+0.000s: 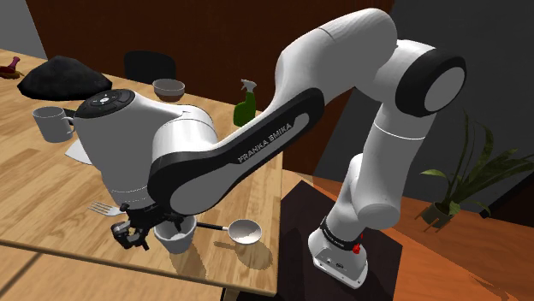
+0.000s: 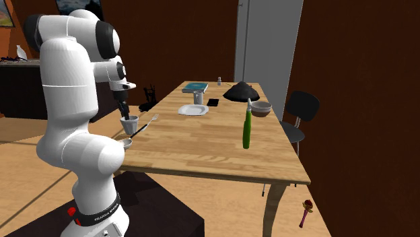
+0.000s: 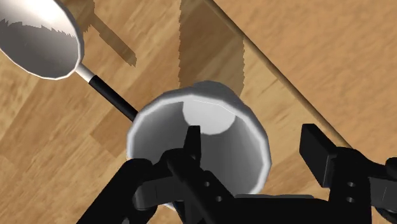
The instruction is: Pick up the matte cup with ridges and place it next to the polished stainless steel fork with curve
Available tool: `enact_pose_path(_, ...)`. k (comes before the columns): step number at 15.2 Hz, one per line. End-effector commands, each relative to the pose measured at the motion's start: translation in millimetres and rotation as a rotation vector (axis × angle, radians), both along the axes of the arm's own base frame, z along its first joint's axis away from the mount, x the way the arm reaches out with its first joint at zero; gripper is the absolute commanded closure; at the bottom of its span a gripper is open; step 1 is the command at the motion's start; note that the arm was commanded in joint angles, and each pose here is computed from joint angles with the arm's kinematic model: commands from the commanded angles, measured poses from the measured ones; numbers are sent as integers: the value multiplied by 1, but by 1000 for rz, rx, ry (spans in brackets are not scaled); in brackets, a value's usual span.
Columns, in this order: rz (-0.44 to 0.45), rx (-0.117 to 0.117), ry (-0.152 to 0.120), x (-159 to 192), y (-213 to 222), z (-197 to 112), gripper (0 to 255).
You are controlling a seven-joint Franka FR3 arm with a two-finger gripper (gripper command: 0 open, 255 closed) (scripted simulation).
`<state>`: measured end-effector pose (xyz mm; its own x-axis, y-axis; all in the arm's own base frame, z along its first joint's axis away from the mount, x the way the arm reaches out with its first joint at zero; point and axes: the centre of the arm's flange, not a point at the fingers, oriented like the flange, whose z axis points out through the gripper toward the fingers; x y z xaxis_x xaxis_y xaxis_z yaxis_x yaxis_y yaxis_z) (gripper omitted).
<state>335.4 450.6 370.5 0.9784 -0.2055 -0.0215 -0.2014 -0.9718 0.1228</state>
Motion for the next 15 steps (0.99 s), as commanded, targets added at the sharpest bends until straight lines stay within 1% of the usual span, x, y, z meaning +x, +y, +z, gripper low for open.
enact_pose_path(1,0,0,0,0,0,0,0)
enact_pose_path(4,0,0,0,0,0,0,0)
enact_pose_path(8,0,0,0,2,6,50,0)
enact_pose_path(15,0,0,0,2,6,50,0)
